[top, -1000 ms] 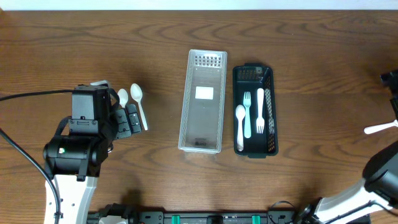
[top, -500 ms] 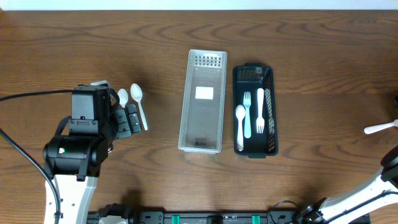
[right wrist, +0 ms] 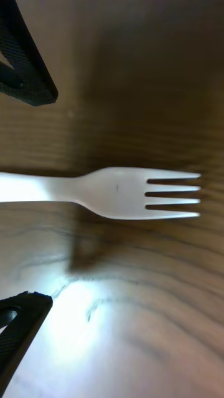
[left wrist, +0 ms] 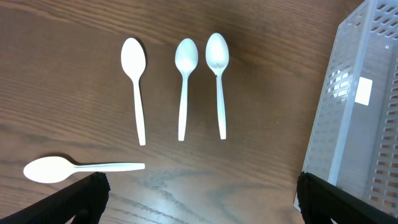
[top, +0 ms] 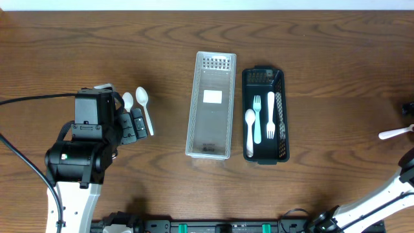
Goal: Pack container
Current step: 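Move the right gripper to the last white fork and grasp it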
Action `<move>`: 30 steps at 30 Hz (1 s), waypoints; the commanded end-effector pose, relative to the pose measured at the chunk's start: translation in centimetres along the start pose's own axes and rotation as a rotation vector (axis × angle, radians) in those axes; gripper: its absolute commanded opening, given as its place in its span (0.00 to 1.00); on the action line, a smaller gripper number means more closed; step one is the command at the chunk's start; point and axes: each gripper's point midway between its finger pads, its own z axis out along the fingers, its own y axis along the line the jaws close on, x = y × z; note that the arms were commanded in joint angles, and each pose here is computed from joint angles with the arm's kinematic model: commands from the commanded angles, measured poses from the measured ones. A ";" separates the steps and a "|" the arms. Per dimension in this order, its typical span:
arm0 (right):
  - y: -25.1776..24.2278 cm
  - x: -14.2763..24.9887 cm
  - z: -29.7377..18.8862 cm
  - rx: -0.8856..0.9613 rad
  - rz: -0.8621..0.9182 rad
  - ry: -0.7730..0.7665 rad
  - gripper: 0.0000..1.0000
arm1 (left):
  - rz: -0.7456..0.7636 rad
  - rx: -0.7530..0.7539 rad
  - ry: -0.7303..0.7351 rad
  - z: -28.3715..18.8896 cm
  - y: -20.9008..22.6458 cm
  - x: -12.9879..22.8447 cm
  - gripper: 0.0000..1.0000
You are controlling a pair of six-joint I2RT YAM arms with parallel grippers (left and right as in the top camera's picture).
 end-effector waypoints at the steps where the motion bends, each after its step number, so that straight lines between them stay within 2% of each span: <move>1: -0.3 0.1 1.0 -0.005 -0.022 0.019 0.99 | 0.009 -0.011 -0.020 -0.5 0.3 -0.6 0.98; 9: 0.2 -0.4 1.2 -0.038 -0.092 0.006 0.99 | 0.009 -0.011 -0.020 -0.5 0.3 -0.6 0.98; 24: -0.4 0.5 2.4 -0.010 -0.092 0.046 0.98 | 0.009 -0.011 -0.020 -0.5 0.3 -0.6 0.98; 30: -1.7 0.8 2.4 0.058 -0.039 0.051 0.85 | 0.009 -0.011 -0.020 -0.5 0.3 -0.6 0.98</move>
